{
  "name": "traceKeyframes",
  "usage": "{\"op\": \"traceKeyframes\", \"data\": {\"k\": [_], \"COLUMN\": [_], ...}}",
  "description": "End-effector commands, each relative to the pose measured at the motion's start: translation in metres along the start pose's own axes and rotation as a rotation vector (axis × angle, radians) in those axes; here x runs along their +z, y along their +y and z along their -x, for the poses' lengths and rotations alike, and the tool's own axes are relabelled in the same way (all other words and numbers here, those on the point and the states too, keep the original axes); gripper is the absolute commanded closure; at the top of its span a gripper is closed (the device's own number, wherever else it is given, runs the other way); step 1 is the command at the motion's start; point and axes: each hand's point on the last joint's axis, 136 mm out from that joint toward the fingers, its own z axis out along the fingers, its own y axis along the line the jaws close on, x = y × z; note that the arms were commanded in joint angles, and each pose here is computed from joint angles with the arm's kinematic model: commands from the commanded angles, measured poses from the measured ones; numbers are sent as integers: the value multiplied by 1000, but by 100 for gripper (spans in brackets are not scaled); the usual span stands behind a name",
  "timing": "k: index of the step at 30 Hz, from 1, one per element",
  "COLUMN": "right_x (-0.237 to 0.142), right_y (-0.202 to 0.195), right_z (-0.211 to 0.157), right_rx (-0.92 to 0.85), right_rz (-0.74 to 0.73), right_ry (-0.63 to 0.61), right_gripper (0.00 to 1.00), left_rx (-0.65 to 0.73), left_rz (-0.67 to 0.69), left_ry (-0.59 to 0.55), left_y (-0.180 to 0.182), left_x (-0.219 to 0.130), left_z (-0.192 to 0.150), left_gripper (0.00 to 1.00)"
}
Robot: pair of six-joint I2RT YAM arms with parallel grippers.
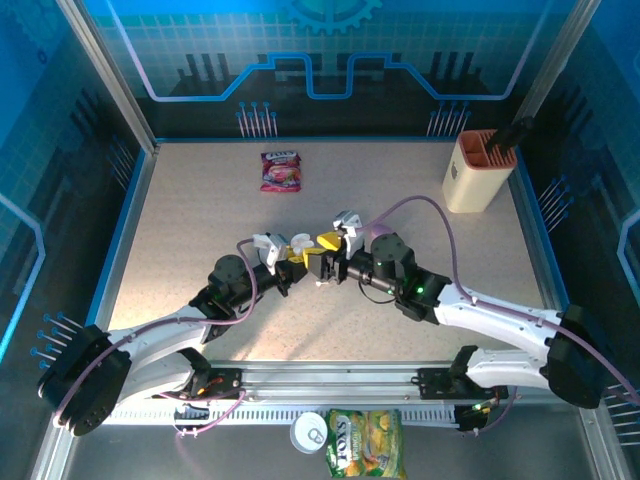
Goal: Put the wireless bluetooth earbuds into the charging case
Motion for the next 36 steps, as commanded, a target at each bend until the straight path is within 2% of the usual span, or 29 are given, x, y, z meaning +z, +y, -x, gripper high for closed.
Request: {"op": "traceKeyframes", "data": {"k": [1, 4, 10, 36], "right_x": [-6, -5, 1, 26], "right_y": [-13, -21, -19, 5], "right_z": [-3, -9, -15, -28], "right_rx": [42, 61, 67, 26], "right_rz": [-38, -65, -49, 42], "right_ry": [-8, 15, 51, 154], "right_gripper": [47, 54, 59, 53], "left_rx": [53, 66, 83, 69], "left_rz": [-28, -42, -67, -75], "left_ry": [-52, -58, -67, -56], "left_y": [-7, -10, -15, -16], "left_x": [-2, -4, -8, -7], "left_z": [17, 18, 19, 16], "left_gripper": [91, 91, 91, 91]}}
